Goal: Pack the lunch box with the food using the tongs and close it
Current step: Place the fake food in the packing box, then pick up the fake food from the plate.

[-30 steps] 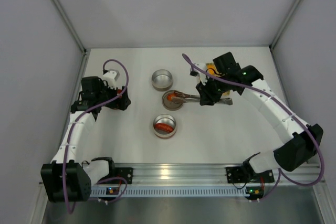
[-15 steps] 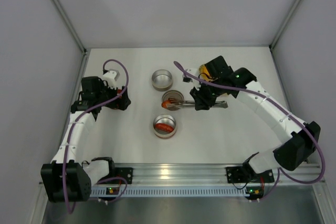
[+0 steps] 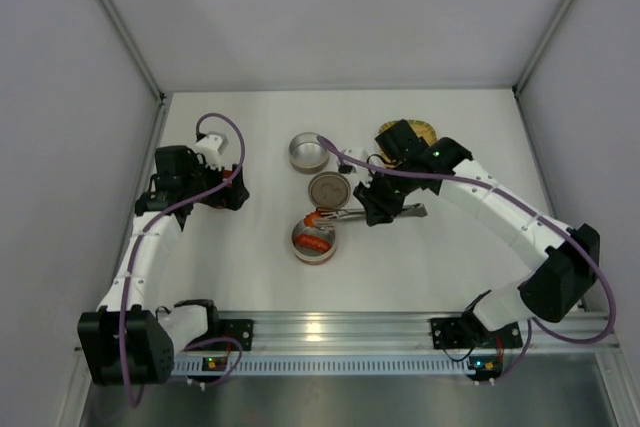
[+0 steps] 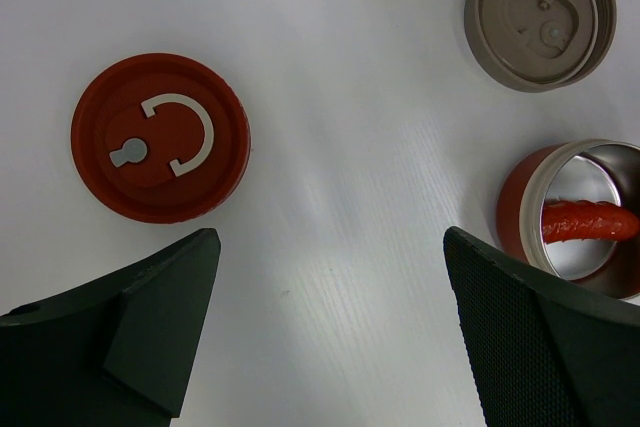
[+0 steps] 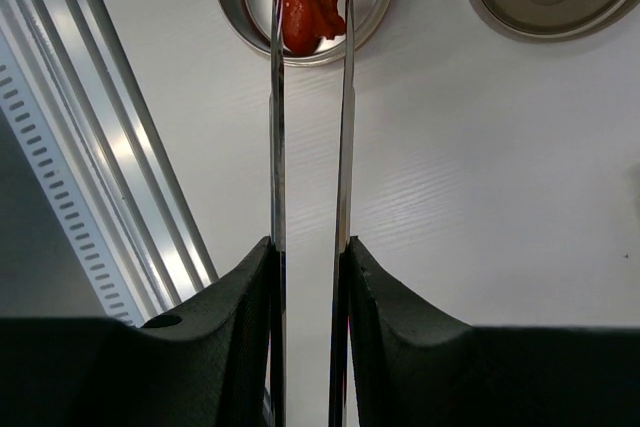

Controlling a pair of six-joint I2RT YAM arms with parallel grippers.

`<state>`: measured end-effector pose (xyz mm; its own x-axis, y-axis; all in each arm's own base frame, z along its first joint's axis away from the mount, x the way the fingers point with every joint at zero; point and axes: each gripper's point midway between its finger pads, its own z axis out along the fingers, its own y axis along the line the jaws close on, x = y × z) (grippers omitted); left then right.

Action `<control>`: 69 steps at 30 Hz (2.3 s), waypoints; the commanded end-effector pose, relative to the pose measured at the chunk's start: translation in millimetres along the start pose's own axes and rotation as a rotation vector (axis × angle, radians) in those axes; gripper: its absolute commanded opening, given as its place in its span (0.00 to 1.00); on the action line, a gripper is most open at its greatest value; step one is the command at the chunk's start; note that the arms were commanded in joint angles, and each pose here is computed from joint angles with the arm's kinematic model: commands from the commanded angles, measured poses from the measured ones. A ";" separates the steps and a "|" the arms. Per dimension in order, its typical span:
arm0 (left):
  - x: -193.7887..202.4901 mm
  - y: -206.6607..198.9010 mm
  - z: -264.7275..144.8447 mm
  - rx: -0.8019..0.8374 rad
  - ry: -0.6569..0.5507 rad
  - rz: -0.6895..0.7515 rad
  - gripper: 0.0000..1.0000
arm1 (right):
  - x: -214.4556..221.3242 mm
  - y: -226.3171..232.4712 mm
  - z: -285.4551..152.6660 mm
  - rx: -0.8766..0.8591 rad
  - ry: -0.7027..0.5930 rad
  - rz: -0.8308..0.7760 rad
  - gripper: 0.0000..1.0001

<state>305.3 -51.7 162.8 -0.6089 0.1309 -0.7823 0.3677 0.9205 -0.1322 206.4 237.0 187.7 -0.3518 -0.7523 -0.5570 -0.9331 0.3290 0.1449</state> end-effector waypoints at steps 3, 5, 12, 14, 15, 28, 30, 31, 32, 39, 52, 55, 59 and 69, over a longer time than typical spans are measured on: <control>-13.9 -0.1 -0.4 0.011 -0.039 0.017 0.98 | -11.3 9.6 8.6 -0.032 -0.024 -0.040 0.02; -14.4 -0.3 0.5 0.014 -0.040 0.014 0.98 | -12.2 10.1 12.2 -0.034 -0.021 -0.041 0.04; -13.2 0.1 1.4 0.014 -0.036 0.012 0.98 | -14.1 9.5 23.6 -0.035 0.002 -0.048 0.09; -13.1 0.4 1.3 0.012 -0.037 0.014 0.98 | -12.8 7.9 27.7 -0.033 0.013 -0.047 0.11; -12.1 0.7 1.5 0.011 -0.034 0.014 0.98 | -11.6 7.2 29.8 -0.031 0.019 -0.047 0.12; -12.5 1.5 2.2 0.009 -0.036 0.020 0.98 | -18.3 0.3 34.2 0.001 0.016 -0.049 0.35; -12.4 1.9 1.8 0.006 -0.036 0.020 0.98 | -18.5 -0.6 33.8 0.006 0.016 -0.050 0.38; -12.0 1.7 1.6 0.006 -0.036 0.019 0.98 | -19.0 -0.7 33.5 0.006 0.015 -0.050 0.40; -12.0 1.7 1.6 0.006 -0.036 0.020 0.99 | -19.4 -0.1 33.3 0.006 0.013 -0.052 0.42; -14.1 1.5 0.1 0.005 -0.038 0.023 0.98 | -28.1 2.4 22.3 0.012 -0.013 -0.072 0.46; -18.8 -0.5 -3.3 0.010 -0.048 0.021 0.98 | -47.9 -52.4 -36.6 0.202 -0.148 0.048 0.42; -20.5 -1.0 -3.8 0.013 -0.048 0.021 0.98 | -31.7 -94.6 -52.3 0.283 -0.147 0.149 0.42; -20.7 -1.4 -3.3 0.016 -0.047 0.019 0.99 | -15.7 -142.1 -70.9 0.387 -0.141 0.236 0.42; -18.1 0.1 0.3 0.016 -0.039 0.016 0.98 | 34.6 -229.3 -74.1 0.456 -0.126 0.536 0.40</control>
<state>305.8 -52.2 159.2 -0.6188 0.1300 -0.7747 0.3678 0.9194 -0.1395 379.1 98.6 186.0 -0.7107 -0.4494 -0.5413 -0.5523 0.8329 0.0336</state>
